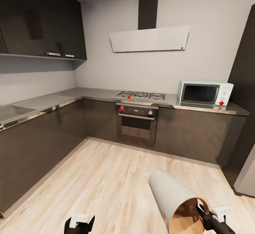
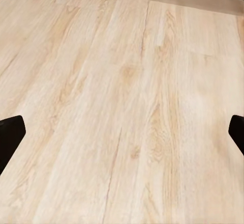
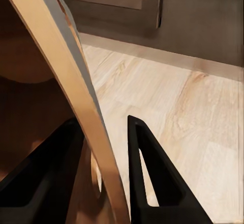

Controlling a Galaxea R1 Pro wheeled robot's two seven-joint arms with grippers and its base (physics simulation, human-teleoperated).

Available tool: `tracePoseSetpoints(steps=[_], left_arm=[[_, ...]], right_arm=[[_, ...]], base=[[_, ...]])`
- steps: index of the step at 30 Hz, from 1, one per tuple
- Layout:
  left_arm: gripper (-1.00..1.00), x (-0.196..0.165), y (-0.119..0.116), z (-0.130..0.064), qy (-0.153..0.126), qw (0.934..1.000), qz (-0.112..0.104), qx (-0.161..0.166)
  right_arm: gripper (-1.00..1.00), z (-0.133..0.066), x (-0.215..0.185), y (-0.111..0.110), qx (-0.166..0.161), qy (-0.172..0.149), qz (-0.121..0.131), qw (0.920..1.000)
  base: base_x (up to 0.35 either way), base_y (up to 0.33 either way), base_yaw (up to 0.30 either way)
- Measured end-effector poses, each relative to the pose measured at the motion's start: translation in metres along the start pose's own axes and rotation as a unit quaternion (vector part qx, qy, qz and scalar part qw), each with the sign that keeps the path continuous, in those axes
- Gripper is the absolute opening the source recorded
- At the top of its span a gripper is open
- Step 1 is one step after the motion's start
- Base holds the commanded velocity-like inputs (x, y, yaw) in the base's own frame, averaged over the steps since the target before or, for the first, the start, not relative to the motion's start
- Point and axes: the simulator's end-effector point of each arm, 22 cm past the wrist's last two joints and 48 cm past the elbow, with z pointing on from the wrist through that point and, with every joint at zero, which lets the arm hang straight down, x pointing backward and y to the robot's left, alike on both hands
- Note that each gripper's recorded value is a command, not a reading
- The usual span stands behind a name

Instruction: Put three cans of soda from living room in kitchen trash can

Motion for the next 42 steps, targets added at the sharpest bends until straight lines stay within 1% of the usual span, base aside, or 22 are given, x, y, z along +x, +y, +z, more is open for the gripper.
tracePoseSetpoints(steps=[3,6,12,19,23,26,30,32,33,35,37,39,42], left_arm=[[1.0,0.003,0.0,0.0,0.003,1.0,0.0,0.0],[1.0,0.012,0.001,-0.001,0.011,0.9999,-0.002,-0.001],[1.0,0.014,0.003,-0.001,0.011,0.9999,-0.002,-0.002],[1.0,0.013,0.004,-0.001,0.011,0.9999,-0.001,-0.003],[1.0,0.013,0.005,-0.001,0.01,0.9999,-0.001,-0.003],[1.0,0.013,0.007,-0.001,0.01,0.9999,0.0,-0.003],[1.0,0.013,0.008,-0.002,0.01,0.9999,0.001,-0.004],[1.0,0.013,0.008,-0.002,0.01,0.9999,0.002,-0.004],[1.0,0.013,0.008,-0.002,0.01,0.9999,0.002,-0.003],[1.0,0.013,0.008,-0.002,0.008,1.0,0.003,-0.003],[1.0,0.012,0.007,-0.002,0.006,1.0,0.003,-0.003],[1.0,0.011,0.007,-0.002,0.005,1.0,0.003,-0.002],[1.0,0.011,0.007,-0.002,0.005,1.0,0.004,-0.002]], right_arm=[[-1.0,0.0,0.0,0.0,0.001,-0.001,-0.003,1.0],[-1.0,0.0,-0.001,-0.002,0.003,-0.001,-0.002,1.0],[-1.0,-0.001,0.0,-0.003,0.003,0.0,-0.003,1.0],[-1.0,-0.009,0.021,-0.007,0.01,0.014,0.011,0.9998],[-1.0,-0.016,0.026,-0.013,0.014,0.01,0.005,0.9998],[-1.0,-0.023,0.034,-0.019,0.016,0.014,-0.001,0.9998],[-1.0,-0.029,0.038,-0.026,0.019,0.018,-0.003,0.9996],[-1.0,-0.033,0.042,-0.031,0.019,0.023,-0.008,0.9995],[-1.0,-0.037,0.044,-0.035,0.02,0.021,-0.015,0.9995],[-1.0,-0.043,0.047,-0.04,0.023,0.022,-0.018,0.9993],[-1.0,-0.052,0.057,-0.047,0.025,0.031,-0.022,0.999],[-1.0,-0.057,0.06,-0.048,0.019,0.032,-0.03,0.9988],[-1.0,-0.058,0.059,-0.05,0.021,0.031,-0.03,0.9988]], base=[[0.0,0.0,0.0],[0.0,0.0,0.0],[0.0,0.0,0.0],[0.0,0.0,0.0],[0.0,0.0,0.0],[0.0,0.0,0.0],[0.0,0.0,0.0],[0.0,0.0,0.0],[0.0,0.0,0.0],[0.0,0.0,0.0],[0.0,0.0,0.0],[0.0,0.0,0.0],[0.0,0.0,0.0]])
